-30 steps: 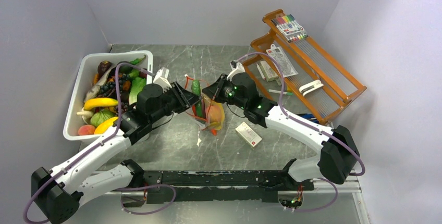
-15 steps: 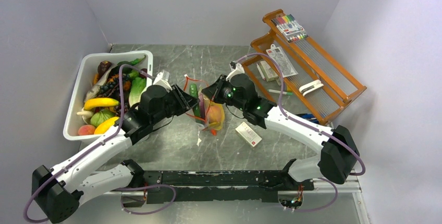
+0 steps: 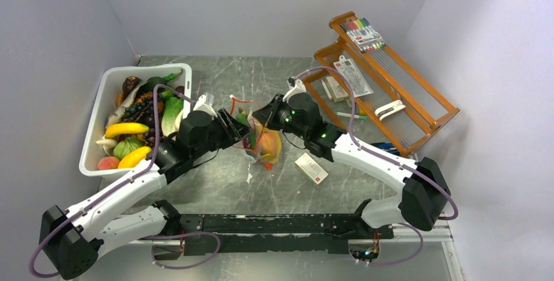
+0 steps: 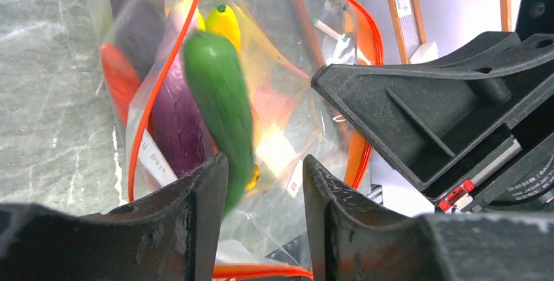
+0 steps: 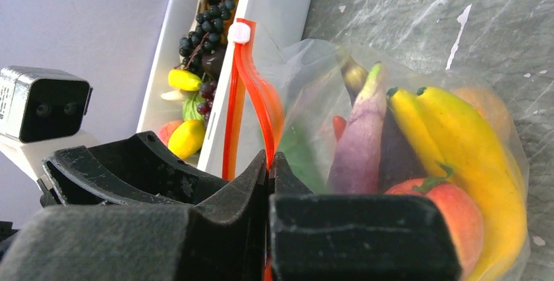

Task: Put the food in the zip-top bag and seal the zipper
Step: Place the fake vegetable in the zipper food storage bag.

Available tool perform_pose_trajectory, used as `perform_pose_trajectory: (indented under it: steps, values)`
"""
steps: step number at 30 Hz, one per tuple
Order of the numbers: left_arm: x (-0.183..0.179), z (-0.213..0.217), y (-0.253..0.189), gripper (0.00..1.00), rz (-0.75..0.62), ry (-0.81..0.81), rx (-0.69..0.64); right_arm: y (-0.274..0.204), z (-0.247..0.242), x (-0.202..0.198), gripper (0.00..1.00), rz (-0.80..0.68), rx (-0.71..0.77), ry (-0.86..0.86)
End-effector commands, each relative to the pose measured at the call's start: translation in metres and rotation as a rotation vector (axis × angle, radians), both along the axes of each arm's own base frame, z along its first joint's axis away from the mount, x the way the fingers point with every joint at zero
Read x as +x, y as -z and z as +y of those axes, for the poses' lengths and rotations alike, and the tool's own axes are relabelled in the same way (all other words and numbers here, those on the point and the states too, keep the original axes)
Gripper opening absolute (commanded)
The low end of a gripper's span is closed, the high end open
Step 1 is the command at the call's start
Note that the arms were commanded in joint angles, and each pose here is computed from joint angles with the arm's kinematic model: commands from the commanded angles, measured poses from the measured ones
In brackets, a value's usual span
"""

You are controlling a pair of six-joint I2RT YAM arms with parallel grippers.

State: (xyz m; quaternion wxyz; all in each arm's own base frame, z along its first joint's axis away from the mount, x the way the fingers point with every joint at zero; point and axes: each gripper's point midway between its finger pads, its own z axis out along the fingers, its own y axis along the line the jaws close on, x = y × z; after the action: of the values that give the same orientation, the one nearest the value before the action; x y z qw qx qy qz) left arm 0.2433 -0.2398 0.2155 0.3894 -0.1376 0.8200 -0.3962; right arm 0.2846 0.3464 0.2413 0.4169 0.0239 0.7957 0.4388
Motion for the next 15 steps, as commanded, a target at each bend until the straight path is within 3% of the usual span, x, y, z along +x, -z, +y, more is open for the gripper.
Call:
perform_pose_trajectory:
  steps: [1,9,15]
  values:
    - [0.003,-0.002,-0.015,0.49,-0.036,0.001,-0.001,-0.018,0.003,0.0,0.0,-0.068,0.022,-0.015]
    - [0.005,-0.001,-0.044,0.54,-0.136,0.027,0.024,-0.018,0.011,-0.007,0.0,-0.125,-0.024,-0.114]
    - [0.009,0.024,-0.075,0.54,-0.282,0.021,0.212,-0.018,0.005,-0.019,0.0,-0.253,-0.147,-0.229]
